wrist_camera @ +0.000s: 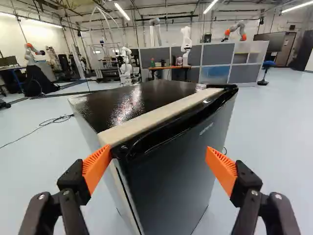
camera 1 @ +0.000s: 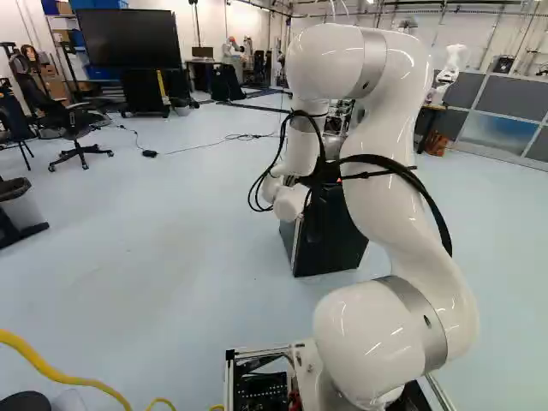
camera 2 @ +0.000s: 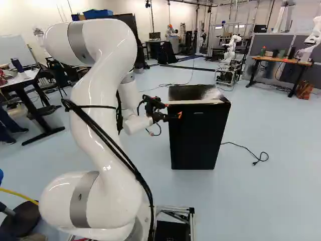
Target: Grab a drink from the fridge
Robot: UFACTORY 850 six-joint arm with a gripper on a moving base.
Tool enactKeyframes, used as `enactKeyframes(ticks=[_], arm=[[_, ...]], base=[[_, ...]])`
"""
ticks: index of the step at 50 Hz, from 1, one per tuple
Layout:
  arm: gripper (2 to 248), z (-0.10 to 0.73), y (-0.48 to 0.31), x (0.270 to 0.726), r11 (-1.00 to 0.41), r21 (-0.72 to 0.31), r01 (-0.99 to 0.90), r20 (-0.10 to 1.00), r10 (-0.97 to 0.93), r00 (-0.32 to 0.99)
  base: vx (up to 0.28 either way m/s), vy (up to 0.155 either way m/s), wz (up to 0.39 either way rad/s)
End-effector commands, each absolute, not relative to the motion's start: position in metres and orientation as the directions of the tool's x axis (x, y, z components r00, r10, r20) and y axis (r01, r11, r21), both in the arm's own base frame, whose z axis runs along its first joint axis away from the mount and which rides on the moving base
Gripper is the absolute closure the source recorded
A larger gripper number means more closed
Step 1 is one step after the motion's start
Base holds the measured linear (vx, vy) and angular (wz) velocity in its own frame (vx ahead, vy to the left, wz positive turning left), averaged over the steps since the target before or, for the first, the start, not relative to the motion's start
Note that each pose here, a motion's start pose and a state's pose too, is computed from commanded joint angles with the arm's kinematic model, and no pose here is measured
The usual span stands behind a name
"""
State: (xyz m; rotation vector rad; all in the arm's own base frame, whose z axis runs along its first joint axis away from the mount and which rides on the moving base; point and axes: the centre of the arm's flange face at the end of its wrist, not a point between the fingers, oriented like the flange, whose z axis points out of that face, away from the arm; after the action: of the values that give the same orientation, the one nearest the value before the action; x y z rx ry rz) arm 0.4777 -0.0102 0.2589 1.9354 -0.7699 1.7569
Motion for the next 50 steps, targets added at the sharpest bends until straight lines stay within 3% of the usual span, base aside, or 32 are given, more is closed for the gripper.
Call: enactKeyframes(ticks=[50], arm=[[3,0.266,-0.023,0.427,-0.733,-0.026,-0.68,0.988,-0.123,0.094]], base=[[0.0,0.0,-0.001]])
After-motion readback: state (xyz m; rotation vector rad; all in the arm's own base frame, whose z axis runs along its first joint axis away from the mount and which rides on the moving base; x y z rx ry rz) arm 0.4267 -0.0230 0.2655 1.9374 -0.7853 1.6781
